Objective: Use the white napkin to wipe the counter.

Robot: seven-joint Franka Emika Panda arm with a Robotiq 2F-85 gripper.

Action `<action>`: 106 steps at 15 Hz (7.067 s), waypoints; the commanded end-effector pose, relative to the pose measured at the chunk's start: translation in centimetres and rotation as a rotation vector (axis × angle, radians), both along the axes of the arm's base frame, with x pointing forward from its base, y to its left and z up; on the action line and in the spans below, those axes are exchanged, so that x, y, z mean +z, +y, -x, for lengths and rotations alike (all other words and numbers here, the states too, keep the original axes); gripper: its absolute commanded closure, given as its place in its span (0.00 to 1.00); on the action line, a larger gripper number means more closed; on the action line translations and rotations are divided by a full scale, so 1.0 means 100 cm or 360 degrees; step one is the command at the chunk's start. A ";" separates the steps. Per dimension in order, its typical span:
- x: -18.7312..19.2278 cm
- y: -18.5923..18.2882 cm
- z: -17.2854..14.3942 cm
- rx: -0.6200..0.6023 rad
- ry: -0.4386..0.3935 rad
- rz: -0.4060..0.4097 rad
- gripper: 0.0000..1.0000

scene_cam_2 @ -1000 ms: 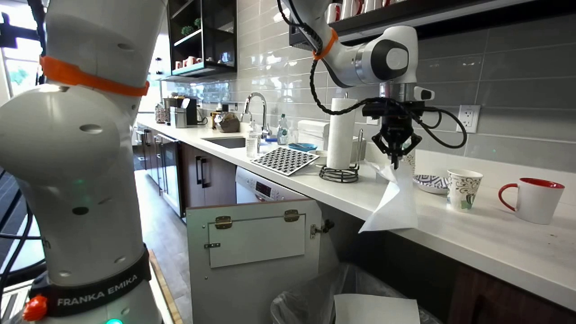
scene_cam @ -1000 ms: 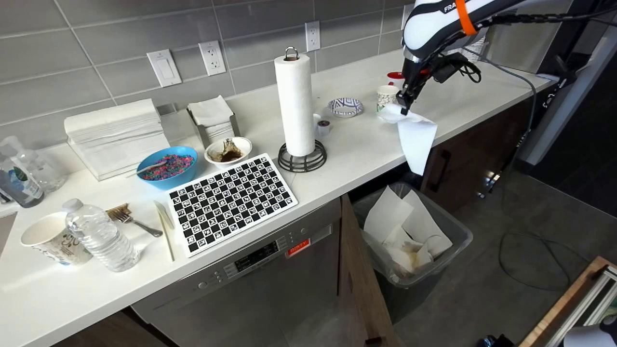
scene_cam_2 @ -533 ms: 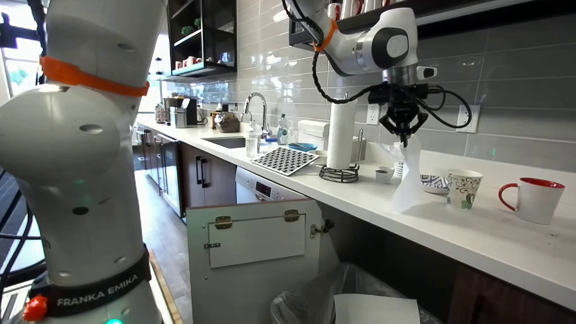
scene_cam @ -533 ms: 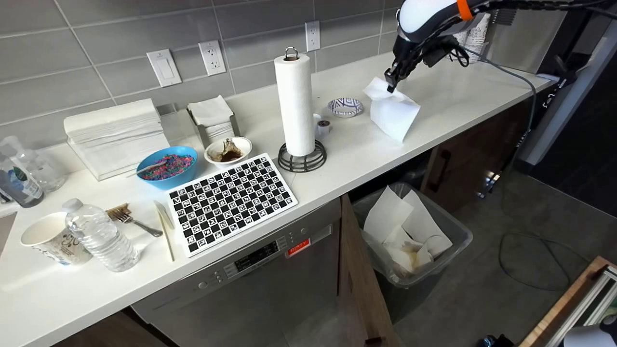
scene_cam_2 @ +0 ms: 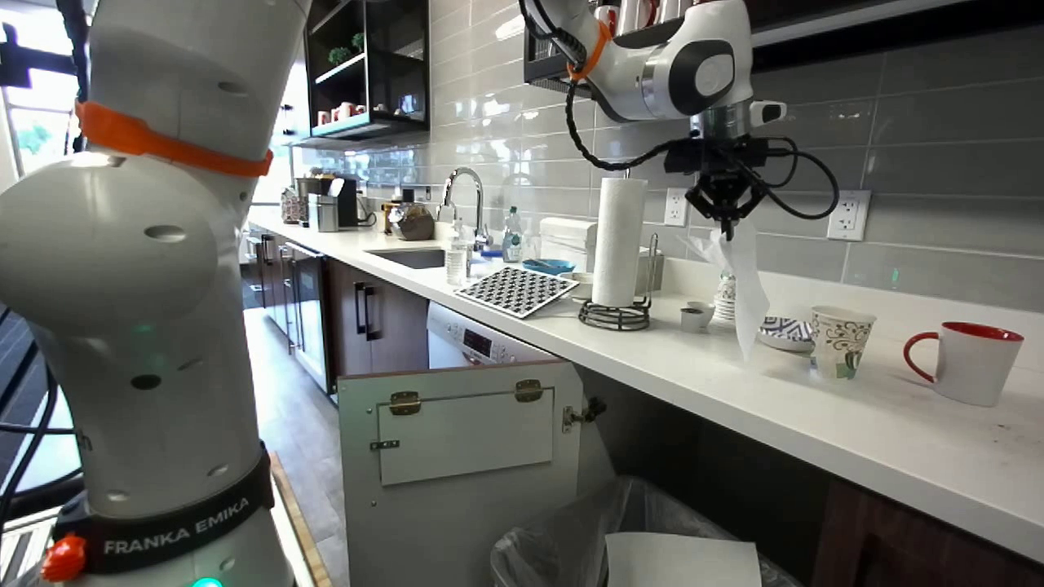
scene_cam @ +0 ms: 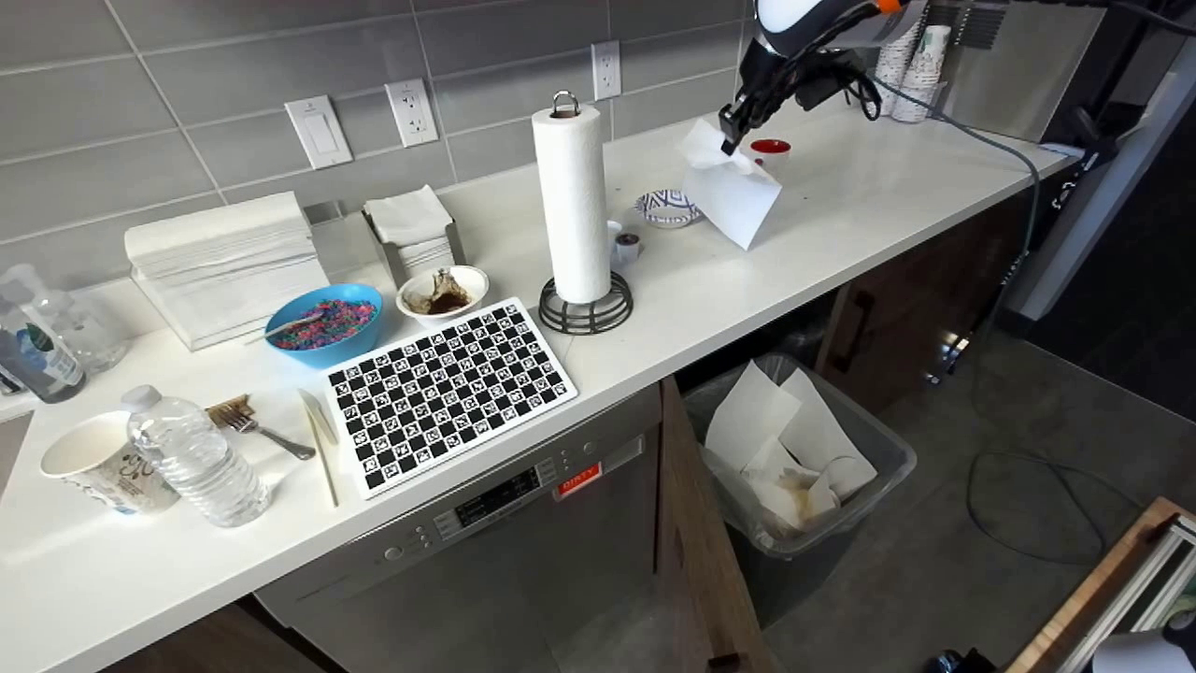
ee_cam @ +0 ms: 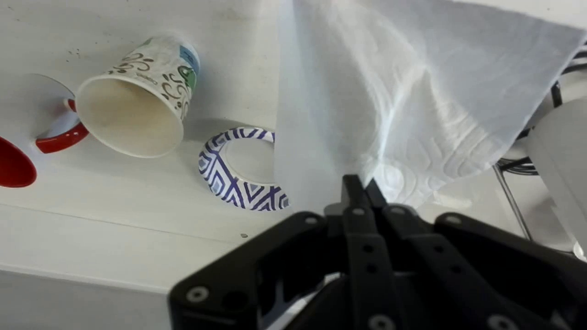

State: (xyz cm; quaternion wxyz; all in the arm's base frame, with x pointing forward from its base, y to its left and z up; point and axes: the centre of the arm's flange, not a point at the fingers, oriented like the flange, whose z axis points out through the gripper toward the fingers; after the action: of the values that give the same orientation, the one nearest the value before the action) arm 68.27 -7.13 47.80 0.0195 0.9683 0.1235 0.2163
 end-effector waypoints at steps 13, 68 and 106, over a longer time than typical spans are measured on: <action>-0.088 -0.022 -0.053 -0.0300 0.0109 -0.0230 1.00; -0.212 0.012 0.025 -0.0050 0.0770 0.0277 1.00; -0.156 0.017 -0.016 -0.0112 0.0056 0.0070 1.00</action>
State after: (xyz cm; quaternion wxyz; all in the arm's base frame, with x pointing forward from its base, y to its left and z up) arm 68.09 -5.63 35.05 0.0439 0.9745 0.1088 0.1911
